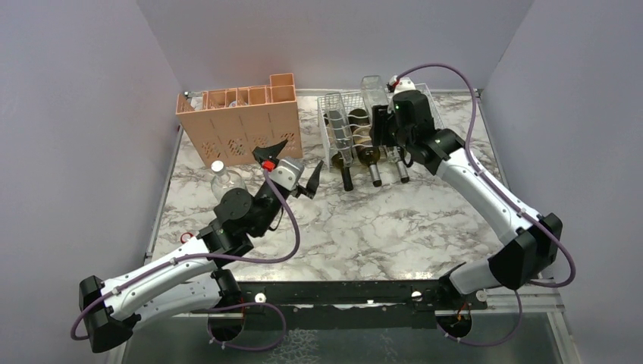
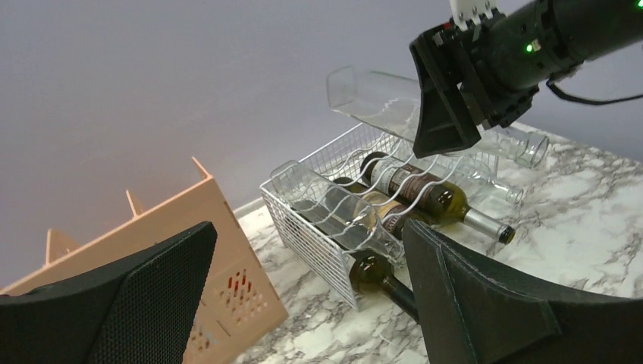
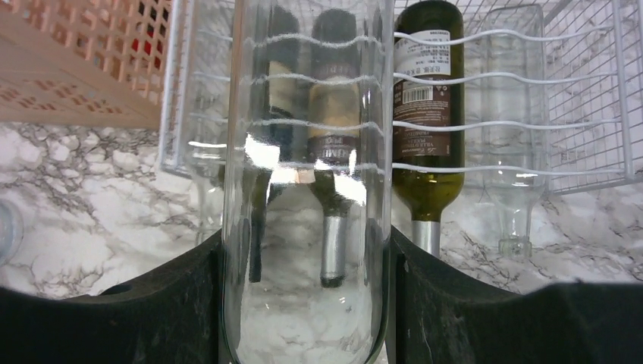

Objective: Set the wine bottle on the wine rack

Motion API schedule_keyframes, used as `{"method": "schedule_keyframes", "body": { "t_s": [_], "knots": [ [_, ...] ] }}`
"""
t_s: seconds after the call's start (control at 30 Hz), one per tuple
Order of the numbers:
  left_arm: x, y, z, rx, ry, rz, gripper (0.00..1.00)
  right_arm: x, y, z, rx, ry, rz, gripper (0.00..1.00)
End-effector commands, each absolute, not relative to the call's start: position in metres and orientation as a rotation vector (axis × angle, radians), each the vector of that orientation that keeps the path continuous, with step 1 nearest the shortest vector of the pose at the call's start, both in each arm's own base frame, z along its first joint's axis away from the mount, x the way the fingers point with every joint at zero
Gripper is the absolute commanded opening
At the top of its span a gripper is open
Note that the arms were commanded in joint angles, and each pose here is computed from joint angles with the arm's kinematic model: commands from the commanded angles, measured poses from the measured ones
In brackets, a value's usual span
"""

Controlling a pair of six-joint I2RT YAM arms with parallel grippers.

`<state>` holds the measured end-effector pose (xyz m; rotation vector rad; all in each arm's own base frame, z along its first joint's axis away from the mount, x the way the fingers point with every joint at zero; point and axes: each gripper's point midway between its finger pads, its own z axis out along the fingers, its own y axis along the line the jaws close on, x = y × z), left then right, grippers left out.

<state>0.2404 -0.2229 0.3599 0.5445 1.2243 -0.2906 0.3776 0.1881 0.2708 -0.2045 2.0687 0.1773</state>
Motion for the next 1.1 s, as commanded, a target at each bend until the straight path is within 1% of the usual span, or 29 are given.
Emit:
{"method": "schedule_keyframes", "body": {
  "t_s": [0.0,0.17,0.33,0.73,0.83,0.97,1.07],
  "knots": [
    [0.248,-0.209,0.374,0.341,1.291,-0.346,0.99,0.412,0.194,0.279,-0.170,2.011,0.334,0.01],
    [0.249,-0.215,0.371,0.345,1.333,-0.364,0.99,0.437,0.184,0.242,-0.131,2.076,0.363,0.01],
    [0.255,-0.220,0.361,0.365,1.371,-0.345,0.99,0.448,0.191,0.215,-0.183,2.088,0.409,0.01],
    [0.264,-0.220,0.348,0.373,1.418,-0.296,0.99,0.475,0.198,0.190,-0.166,2.085,0.404,0.02],
    [0.266,-0.220,0.346,0.376,1.423,-0.292,0.99,0.478,0.200,0.183,-0.176,2.102,0.403,0.05],
    [0.268,-0.222,0.343,0.388,1.430,-0.288,0.99,0.481,0.201,0.174,-0.198,2.113,0.391,0.14],
    [0.269,-0.223,0.341,0.393,1.437,-0.285,0.99,0.484,0.201,0.170,-0.201,2.114,0.382,0.16]
  ]
}}
